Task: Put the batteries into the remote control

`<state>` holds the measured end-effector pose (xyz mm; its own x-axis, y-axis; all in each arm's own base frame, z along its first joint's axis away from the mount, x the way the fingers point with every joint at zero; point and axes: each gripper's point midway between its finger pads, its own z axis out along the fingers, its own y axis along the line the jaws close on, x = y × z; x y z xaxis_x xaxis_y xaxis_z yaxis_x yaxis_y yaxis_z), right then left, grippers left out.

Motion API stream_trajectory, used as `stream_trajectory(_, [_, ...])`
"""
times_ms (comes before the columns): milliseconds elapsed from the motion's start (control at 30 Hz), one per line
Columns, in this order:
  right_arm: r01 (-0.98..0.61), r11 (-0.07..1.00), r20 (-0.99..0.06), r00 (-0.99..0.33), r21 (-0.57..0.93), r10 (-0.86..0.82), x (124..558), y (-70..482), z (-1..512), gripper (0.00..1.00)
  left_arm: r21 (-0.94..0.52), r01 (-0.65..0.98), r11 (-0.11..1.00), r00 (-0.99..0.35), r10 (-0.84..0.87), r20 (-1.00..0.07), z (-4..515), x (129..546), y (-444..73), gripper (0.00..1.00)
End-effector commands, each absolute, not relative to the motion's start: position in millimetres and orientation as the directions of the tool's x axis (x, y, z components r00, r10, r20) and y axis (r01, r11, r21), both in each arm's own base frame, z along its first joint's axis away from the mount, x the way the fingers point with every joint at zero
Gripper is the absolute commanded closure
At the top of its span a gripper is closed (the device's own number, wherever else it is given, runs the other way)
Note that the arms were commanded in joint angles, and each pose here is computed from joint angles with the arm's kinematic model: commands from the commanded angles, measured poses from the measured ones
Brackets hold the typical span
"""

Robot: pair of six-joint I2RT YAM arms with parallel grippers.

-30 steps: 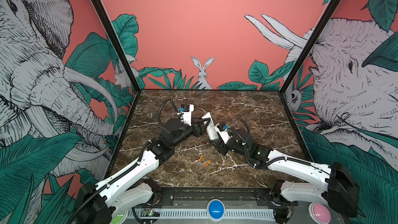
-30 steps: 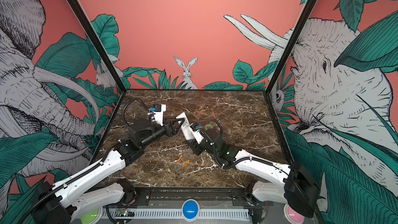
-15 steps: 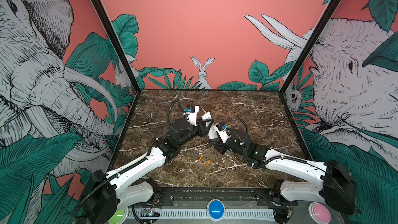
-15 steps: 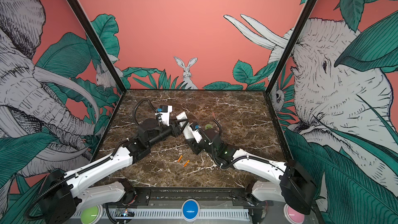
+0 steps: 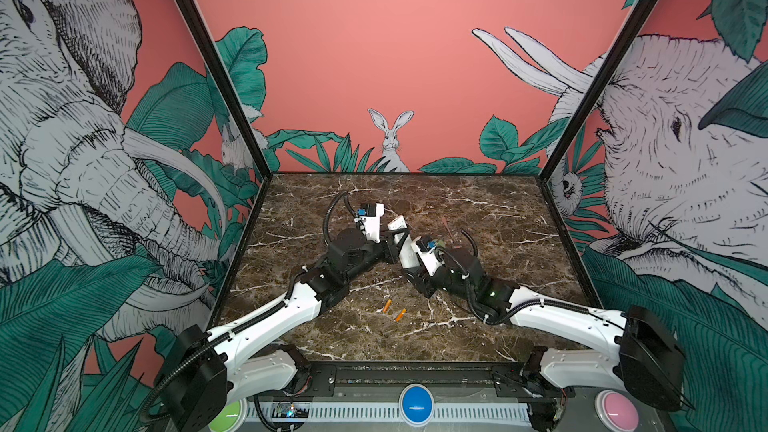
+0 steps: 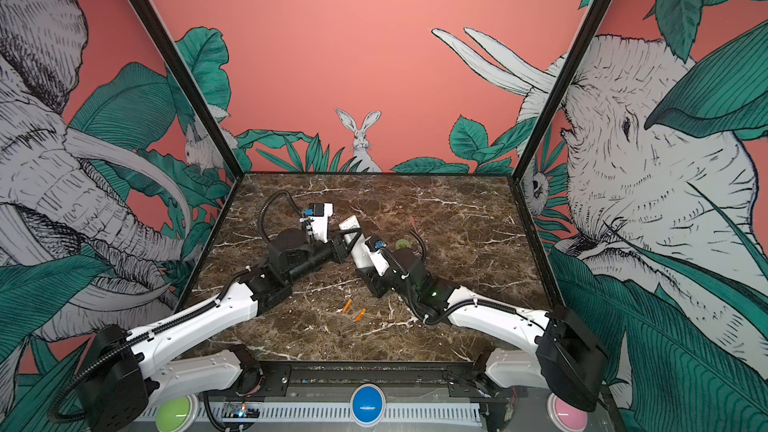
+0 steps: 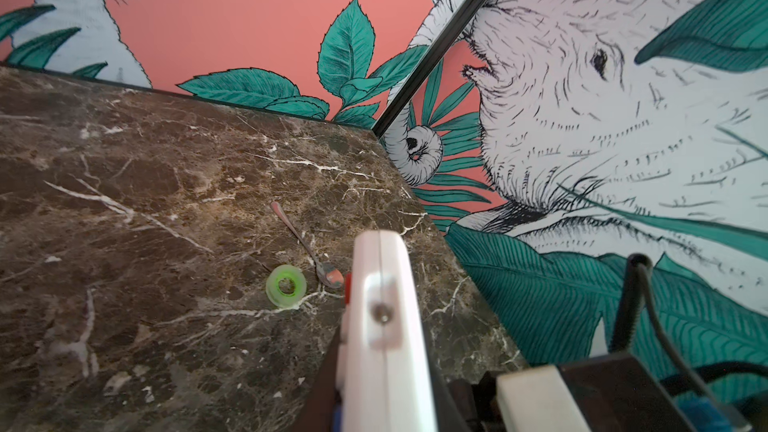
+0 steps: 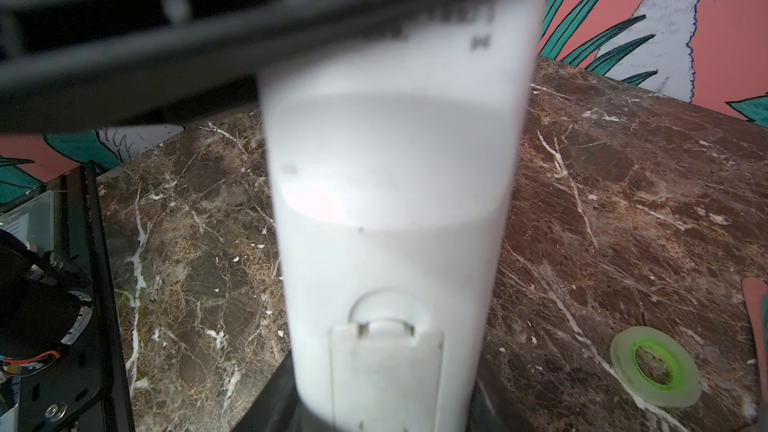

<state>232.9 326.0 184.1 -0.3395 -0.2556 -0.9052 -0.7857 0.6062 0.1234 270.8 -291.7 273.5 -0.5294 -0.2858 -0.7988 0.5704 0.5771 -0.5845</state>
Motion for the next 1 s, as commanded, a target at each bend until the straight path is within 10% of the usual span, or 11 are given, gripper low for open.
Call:
stream_trajectory(0, [-0.811, 0.572, -0.945, -0.272, 0.124, -0.18, 234.2, 338.6, 220.5, 0.88, -0.593, 0.593, 0.545, -0.534, -0.285, -0.796, 275.9, 263.9, -294.8, 0.97])
stream_trajectory(400, [-0.868, 0.492, -0.959, -0.186, 0.058, -0.214, 211.7, 329.0, 222.2, 0.3, -0.573, 0.571, 0.588, -0.538, -0.258, -0.802, 273.0, 263.5, -287.2, 1.0])
stream_trajectory(967, [-0.919, 0.381, -0.941, -0.037, -0.1, -0.336, 187.3, 314.6, 215.8, 0.09, -0.545, 0.557, 0.627, -0.587, -0.167, -0.792, 252.1, 266.8, -268.5, 1.0])
